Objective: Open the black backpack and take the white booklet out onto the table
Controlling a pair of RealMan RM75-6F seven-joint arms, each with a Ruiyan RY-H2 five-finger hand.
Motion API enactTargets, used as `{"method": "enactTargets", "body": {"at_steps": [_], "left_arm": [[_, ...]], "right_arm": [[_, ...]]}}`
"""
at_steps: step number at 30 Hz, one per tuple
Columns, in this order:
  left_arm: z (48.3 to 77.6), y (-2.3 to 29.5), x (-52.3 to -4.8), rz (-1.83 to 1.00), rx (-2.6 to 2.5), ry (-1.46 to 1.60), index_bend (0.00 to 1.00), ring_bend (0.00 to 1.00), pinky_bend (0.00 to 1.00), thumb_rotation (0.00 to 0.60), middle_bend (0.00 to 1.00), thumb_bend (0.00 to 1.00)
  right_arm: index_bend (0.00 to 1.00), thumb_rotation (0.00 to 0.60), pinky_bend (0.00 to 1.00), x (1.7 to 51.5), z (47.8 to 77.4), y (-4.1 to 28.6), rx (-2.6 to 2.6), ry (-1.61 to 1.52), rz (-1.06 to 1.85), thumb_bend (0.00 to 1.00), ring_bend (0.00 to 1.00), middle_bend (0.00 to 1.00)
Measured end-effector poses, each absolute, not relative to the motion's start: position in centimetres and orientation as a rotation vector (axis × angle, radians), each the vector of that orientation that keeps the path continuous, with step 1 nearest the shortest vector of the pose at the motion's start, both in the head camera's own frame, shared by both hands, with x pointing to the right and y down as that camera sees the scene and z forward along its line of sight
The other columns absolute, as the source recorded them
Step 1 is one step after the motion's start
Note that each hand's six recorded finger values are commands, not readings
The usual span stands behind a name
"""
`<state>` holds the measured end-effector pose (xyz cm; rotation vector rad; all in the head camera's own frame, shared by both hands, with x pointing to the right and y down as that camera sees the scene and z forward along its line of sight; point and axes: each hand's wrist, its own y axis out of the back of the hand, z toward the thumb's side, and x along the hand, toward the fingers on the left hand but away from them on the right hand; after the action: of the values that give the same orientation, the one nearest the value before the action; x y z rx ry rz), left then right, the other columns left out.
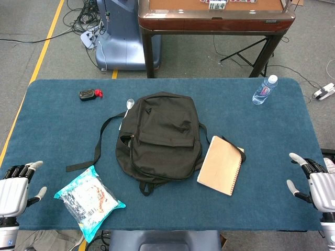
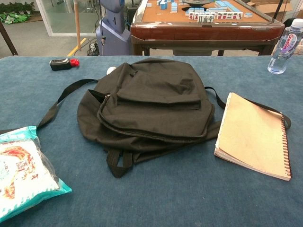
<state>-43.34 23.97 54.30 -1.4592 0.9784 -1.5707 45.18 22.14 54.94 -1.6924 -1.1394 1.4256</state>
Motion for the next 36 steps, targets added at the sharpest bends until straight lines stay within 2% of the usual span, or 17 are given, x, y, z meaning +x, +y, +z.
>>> {"method": "enactTargets", "body": {"at_steps": [23, 29, 36], "left_arm": [[53.8, 24.2, -43.6, -1.571, -1.447, 0.996, 0.28, 0.26, 0.20, 0.600, 0.29, 0.24], [53.6, 24.2, -43.6, -1.565, -1.449, 0.997, 0.28, 0.27, 0.20, 0.600, 0.29, 0.24], [53.4, 24.3, -43.3, -1.552, -1.456, 0.990, 0.28, 0.26, 0.20, 0.600, 0.29, 0.24]], "right_arm": [[0.16, 0.600, 0.30, 43.2, 55.0, 20.8, -1.742, -1.051, 1.358, 0.29, 0.21, 0.30], [0.16, 0.600, 0.30, 40.8, 55.5, 19.9, -1.805, -0.960, 1.301, 0.29, 0.21, 0.30], [0.16, 0.600, 0.30, 35.8, 57.7, 18.1, -1.947, -0.795, 1.210, 0.28, 0.21, 0.29]]}}
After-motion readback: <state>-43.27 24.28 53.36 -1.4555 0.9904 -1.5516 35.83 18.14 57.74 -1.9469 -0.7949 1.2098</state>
